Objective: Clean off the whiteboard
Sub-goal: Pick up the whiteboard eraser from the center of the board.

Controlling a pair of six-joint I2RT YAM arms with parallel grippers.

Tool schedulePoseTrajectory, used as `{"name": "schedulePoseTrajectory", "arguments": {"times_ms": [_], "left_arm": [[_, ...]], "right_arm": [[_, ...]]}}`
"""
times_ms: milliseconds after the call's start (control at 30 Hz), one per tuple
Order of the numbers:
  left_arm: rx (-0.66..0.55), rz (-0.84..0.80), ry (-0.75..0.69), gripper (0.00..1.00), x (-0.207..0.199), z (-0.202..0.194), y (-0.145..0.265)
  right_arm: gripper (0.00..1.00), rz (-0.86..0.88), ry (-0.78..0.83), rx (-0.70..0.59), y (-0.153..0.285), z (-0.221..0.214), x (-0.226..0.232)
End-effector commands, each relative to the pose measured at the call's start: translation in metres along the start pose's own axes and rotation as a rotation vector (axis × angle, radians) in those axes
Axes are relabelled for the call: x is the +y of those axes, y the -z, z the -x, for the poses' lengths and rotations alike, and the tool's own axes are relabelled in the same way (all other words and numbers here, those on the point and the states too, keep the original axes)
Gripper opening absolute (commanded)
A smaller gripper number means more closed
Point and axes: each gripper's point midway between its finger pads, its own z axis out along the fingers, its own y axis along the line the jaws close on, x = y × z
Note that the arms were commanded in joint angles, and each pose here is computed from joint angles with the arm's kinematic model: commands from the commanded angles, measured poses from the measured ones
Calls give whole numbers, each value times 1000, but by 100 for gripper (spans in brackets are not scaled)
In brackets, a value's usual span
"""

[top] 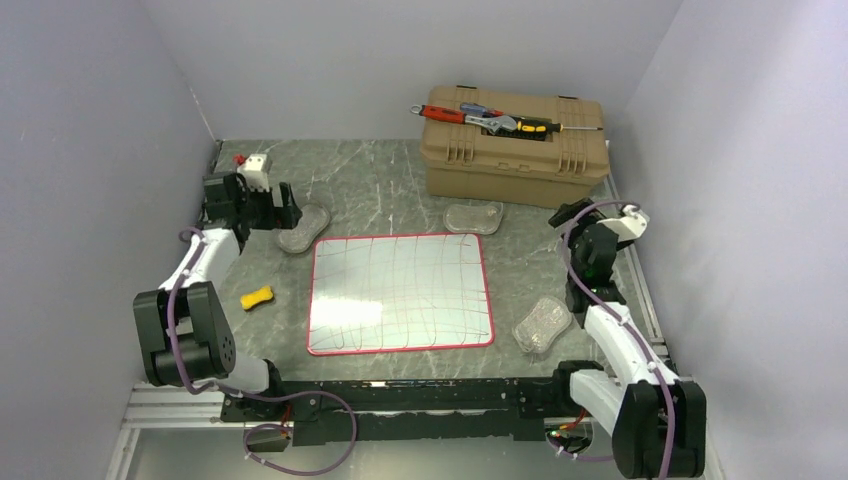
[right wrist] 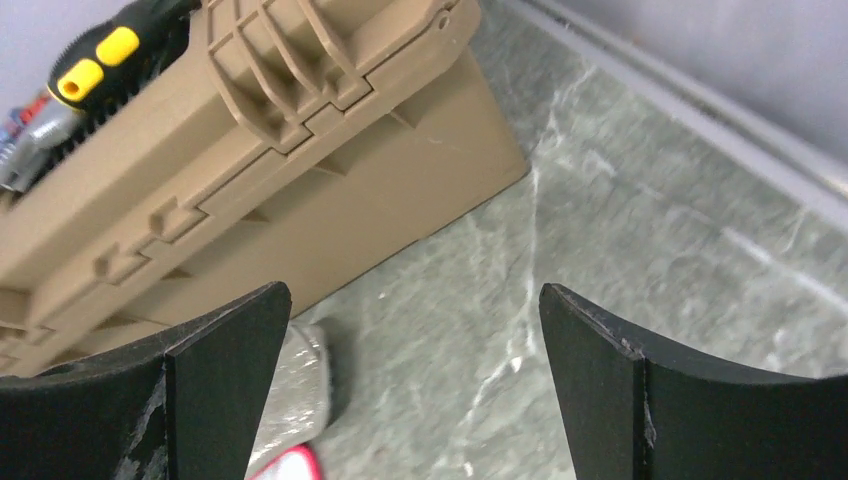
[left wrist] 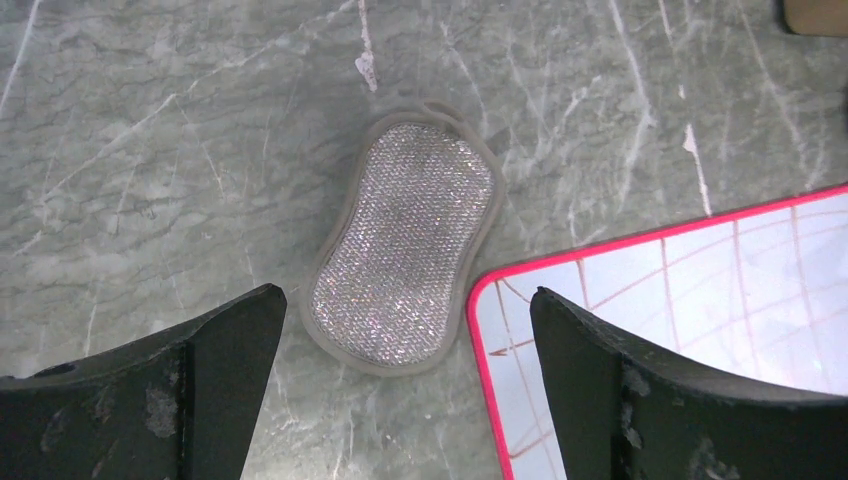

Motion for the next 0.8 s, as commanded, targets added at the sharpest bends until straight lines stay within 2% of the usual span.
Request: {"name": "schedulePoseTrajectory", "arguments": {"times_ms": [0, 67, 133, 233, 433, 533, 767], "left_arm": [[72, -54, -3, 99, -12, 18, 20], [101, -74, 3, 99, -16, 18, 22], [116, -100, 4, 99, -20, 18, 24], [139, -198, -13, 99, -37, 12, 25], [249, -305, -91, 99, -75, -13, 19], [267, -328, -97, 99, -83, -17, 19], [302, -342, -125, 99, -84, -21, 23]], "right_arm": [[100, 63, -218, 188, 7, -9, 29], [100, 52, -130, 347, 10, -36, 44], [100, -17, 24, 440, 17, -60, 50], [100, 27, 170, 471, 30, -84, 72], [99, 81, 235, 530, 12, -117, 92], [95, 44, 270, 538, -9, -133, 93], [72, 53, 316, 523, -48, -164, 103]]}}
